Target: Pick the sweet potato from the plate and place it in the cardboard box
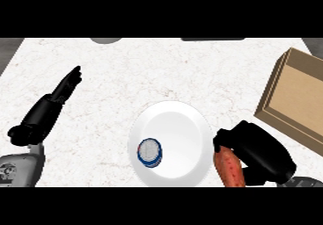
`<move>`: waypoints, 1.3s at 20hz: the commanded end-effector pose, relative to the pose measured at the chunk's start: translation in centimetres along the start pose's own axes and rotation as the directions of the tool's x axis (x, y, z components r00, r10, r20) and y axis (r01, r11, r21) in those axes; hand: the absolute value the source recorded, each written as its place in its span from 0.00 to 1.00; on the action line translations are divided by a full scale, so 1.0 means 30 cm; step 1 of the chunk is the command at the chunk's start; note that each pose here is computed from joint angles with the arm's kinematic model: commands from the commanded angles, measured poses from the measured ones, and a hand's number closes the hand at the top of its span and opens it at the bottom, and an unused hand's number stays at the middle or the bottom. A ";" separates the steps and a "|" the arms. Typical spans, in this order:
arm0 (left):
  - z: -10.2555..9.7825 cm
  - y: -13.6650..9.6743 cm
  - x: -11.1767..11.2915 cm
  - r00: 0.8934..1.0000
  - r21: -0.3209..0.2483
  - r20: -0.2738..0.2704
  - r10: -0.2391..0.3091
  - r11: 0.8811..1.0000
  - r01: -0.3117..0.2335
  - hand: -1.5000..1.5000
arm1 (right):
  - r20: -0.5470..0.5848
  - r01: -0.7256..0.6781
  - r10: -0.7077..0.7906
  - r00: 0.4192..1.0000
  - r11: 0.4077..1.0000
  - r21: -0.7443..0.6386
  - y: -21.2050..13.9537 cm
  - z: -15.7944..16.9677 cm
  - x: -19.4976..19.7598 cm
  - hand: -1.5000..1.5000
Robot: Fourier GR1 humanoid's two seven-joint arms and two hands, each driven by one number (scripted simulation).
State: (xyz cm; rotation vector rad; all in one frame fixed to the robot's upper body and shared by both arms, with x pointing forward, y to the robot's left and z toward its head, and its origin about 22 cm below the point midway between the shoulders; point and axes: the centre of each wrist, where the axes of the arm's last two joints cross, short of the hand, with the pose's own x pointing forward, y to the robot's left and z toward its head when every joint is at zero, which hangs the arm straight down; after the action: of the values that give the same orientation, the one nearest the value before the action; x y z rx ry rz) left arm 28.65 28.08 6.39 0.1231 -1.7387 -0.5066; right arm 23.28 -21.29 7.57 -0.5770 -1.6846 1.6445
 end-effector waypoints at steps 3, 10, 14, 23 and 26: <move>-0.054 -0.030 0.047 1.000 -0.014 0.013 -0.005 1.000 0.005 0.50 | 0.015 -0.072 0.076 0.997 0.980 -0.184 -0.162 0.123 0.078 1.00; 0.014 -0.022 0.012 1.000 -0.023 0.001 0.003 1.000 -0.003 0.50 | -0.222 0.044 -0.161 0.962 0.890 -0.453 -0.344 0.251 -0.025 1.00; 0.027 -0.034 -0.006 1.000 -0.035 0.021 0.002 0.999 -0.001 0.50 | -0.352 0.049 -0.283 0.892 0.836 -0.546 -0.399 0.248 -0.112 1.00; -0.030 -0.048 0.043 1.000 -0.039 0.015 0.011 0.999 -0.010 0.50 | -0.470 0.008 -0.375 0.799 0.788 -0.615 -0.608 0.345 -0.409 1.00; -0.064 -0.103 0.054 0.999 -0.023 0.030 -0.018 1.000 0.019 0.50 | -0.573 -0.100 -0.237 0.784 0.864 -0.494 -0.590 0.327 -0.504 1.00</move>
State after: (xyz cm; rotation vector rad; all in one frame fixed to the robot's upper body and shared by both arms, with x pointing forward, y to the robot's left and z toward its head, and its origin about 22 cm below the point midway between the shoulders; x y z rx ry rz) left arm 29.11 26.00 6.77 0.0963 -1.7532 -0.5362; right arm 26.93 -37.86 22.88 -1.0740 -1.6594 0.7409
